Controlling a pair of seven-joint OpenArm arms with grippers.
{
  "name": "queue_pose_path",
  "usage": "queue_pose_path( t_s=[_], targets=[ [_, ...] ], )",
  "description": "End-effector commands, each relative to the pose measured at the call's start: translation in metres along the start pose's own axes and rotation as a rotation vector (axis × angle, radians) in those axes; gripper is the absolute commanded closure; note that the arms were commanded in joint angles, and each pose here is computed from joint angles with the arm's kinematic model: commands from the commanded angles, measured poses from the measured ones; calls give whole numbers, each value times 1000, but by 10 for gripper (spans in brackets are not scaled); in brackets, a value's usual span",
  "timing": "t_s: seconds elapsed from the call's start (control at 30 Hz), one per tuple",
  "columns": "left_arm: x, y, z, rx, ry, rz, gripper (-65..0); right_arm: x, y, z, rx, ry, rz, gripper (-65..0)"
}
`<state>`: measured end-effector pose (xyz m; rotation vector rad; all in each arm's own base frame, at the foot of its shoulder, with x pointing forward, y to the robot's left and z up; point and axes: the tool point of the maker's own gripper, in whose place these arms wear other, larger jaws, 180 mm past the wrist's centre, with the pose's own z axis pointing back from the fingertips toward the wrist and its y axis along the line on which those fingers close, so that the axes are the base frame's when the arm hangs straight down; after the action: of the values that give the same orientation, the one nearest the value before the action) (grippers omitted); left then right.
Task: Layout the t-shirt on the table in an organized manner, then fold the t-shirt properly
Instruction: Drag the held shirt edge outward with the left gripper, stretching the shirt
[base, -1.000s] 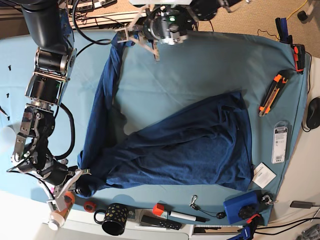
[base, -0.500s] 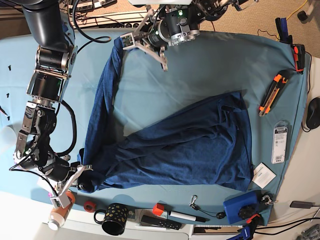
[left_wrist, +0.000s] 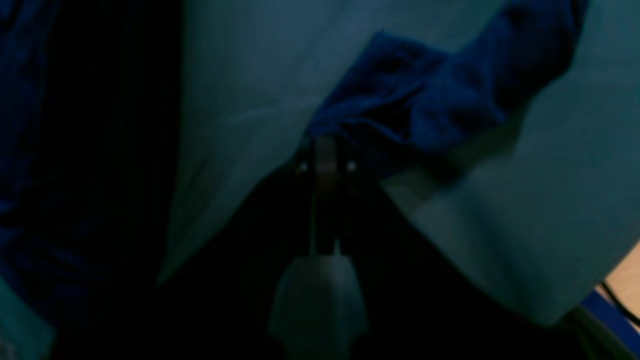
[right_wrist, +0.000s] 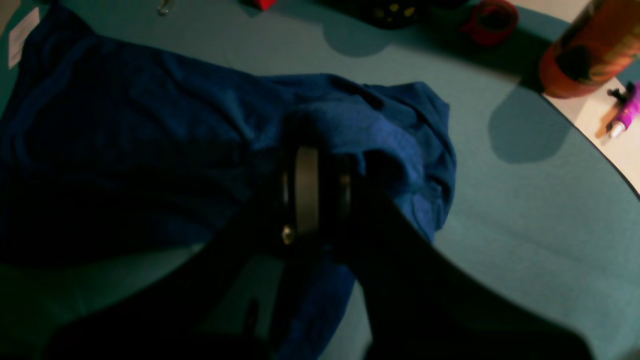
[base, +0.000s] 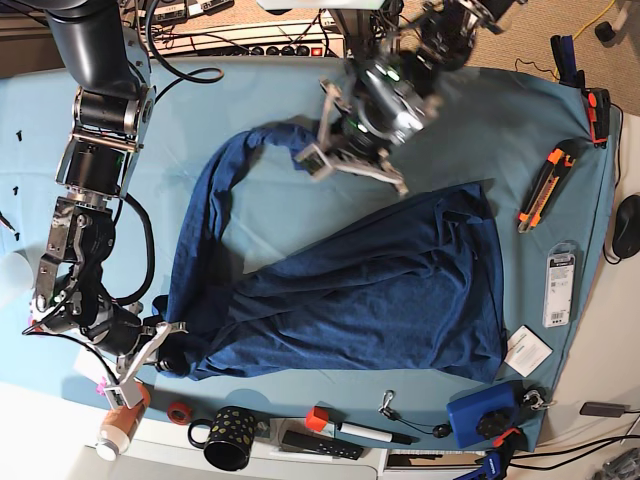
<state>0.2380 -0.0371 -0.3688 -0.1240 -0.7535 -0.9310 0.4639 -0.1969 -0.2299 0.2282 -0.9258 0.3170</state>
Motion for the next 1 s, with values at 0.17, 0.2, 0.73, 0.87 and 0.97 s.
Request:
queue_pose_path(
  t_s=[0.17, 0.2, 0.73, 0.87, 0.97],
  targets=[
    [0, 28, 9, -47, -61, 136, 0, 28, -4, 10, -10, -77, 21, 0],
    [-2, 31, 10, -58, -63, 157, 0, 27, -4, 10, -10, -74, 21, 0],
    [-29, 74, 56, -167, -111, 266, 0, -29, 10, 1, 54, 71, -29, 0],
    [-30, 79, 77, -207, -166, 309, 0, -56, 15, -2, 70, 121, -50, 0],
    [-29, 69, 96, -271, -210, 313, 0, -71, 22, -3, 101, 146, -68, 0]
  ],
)
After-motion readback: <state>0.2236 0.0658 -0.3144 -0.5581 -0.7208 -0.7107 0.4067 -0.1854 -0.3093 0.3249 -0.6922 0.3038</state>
